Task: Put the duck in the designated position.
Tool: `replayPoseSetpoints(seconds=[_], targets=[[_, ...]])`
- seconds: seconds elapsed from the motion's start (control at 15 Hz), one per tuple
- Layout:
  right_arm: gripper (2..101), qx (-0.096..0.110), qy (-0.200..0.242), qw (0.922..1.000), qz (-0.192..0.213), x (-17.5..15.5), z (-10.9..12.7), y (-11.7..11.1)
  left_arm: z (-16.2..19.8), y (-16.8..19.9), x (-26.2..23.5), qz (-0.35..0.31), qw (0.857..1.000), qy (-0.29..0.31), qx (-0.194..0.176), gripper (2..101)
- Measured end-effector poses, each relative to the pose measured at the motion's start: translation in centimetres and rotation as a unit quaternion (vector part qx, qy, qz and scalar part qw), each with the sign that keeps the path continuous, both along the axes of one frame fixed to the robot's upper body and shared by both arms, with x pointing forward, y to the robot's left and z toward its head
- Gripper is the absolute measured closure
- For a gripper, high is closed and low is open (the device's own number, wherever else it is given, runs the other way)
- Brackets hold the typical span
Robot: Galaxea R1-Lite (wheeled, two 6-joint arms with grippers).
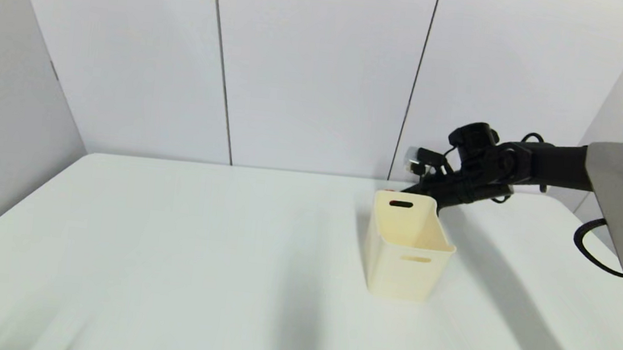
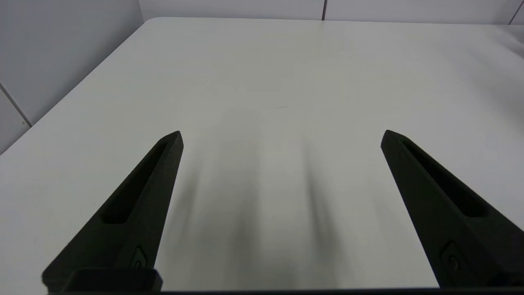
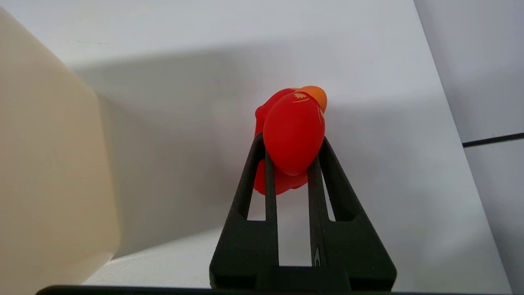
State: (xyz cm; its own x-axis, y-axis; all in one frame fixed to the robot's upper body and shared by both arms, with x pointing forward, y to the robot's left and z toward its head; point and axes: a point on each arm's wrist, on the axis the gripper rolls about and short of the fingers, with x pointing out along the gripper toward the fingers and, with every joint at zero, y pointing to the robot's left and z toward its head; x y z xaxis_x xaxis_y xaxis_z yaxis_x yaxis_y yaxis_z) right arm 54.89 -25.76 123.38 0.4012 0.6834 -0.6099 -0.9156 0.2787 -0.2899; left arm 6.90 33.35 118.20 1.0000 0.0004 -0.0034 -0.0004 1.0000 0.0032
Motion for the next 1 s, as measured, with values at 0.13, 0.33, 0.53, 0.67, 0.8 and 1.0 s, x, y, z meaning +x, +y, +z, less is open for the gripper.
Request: replayPoseSetpoints(seconds=[0.13,0.33,0.53,0.67,0.8,1.0], targets=[[87.7,0.001,-0.004,1.0000,0.001,0.12,0.06,-0.05,0.00,0.00,0.00,0.000,1.000,0.000,0.000,5.3],[67.9,0.002,-0.004,1.0000,0.004,0.18,-0.03,-0.05,0.00,0.00,0.00,0.000,1.000,0.000,0.000,5.3],[47.5,0.003,-0.005,1.0000,0.006,0.21,-0.03,-0.02,0.00,0.00,0.00,0.000,1.000,0.000,0.000,5.3],[37.6,0.004,-0.005,1.0000,0.006,0.22,0.01,-0.03,0.00,0.00,0.00,0.000,1.000,0.000,0.000,5.3],[30.0,0.004,-0.009,0.9999,0.005,0.34,0.14,-0.11,0.00,0.00,0.00,0.000,1.000,0.000,0.000,5.3],[21.7,0.004,-0.012,0.9999,-0.010,0.54,0.53,-0.89,0.00,0.00,0.00,0.000,1.000,0.000,0.000,5.3]])
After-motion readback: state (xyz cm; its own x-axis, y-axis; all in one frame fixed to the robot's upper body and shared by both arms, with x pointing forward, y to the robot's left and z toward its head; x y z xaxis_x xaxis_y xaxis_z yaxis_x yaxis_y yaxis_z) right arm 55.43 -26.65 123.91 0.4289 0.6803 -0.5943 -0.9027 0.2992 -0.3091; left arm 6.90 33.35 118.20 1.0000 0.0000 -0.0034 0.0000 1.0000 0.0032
